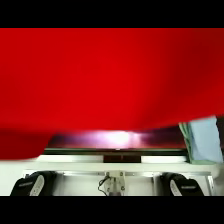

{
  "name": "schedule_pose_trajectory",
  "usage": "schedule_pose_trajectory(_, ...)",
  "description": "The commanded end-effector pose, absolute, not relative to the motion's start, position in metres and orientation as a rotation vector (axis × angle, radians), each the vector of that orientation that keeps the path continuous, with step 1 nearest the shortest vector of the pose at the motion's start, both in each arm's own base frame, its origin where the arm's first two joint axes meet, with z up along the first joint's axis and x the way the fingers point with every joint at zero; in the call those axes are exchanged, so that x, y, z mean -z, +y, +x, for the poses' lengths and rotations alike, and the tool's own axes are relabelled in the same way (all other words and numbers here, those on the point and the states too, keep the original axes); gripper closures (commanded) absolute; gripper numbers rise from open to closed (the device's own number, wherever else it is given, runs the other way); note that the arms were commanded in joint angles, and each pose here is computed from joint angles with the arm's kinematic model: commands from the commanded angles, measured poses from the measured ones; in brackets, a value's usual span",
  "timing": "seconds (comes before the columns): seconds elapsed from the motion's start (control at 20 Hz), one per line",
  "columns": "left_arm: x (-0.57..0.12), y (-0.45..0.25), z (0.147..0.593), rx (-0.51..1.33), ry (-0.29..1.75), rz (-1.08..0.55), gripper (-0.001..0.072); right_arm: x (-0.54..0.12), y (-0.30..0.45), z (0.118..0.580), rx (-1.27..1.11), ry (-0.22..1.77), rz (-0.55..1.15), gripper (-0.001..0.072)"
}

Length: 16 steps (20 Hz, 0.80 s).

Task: Fold the shirts.

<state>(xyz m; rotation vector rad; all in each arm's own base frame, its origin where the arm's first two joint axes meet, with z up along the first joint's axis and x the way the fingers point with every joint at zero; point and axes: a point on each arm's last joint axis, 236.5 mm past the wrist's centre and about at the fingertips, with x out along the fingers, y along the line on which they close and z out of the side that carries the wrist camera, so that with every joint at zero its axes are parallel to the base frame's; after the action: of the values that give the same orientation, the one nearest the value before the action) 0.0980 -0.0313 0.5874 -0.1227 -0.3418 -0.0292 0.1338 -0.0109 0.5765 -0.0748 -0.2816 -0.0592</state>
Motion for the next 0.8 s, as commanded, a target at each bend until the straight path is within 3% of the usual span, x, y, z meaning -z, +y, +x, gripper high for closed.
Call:
schedule_pose_trajectory(0.0,-0.533,-0.017,0.124,-0.032,-0.129,-0.088,0.0677,-0.528,-0.026,0.151,0.113,-0.064,-0.056,0.0647)
schedule_pose_trajectory(0.25,-0.399,0.004,0.216,-0.039,0.308,-0.095,0.0677,-0.368,-0.025,0.244,0.097,0.652,-0.046,0.0647)
schedule_pose_trajectory(0.35,-0.327,0.012,0.253,-0.031,0.500,-0.096,0.0677,-0.306,-0.019,0.289,0.059,0.853,-0.063,0.0647)
schedule_pose_trajectory(0.6,-0.170,0.027,0.352,-0.008,0.845,-0.176,0.0677,-0.160,0.015,0.436,-0.046,1.010,0.059,0.0647)
schedule_pose_trajectory(0.75,-0.116,0.030,0.424,0.002,0.898,-0.182,0.0676,-0.090,0.025,0.509,-0.061,0.990,0.127,0.0647)
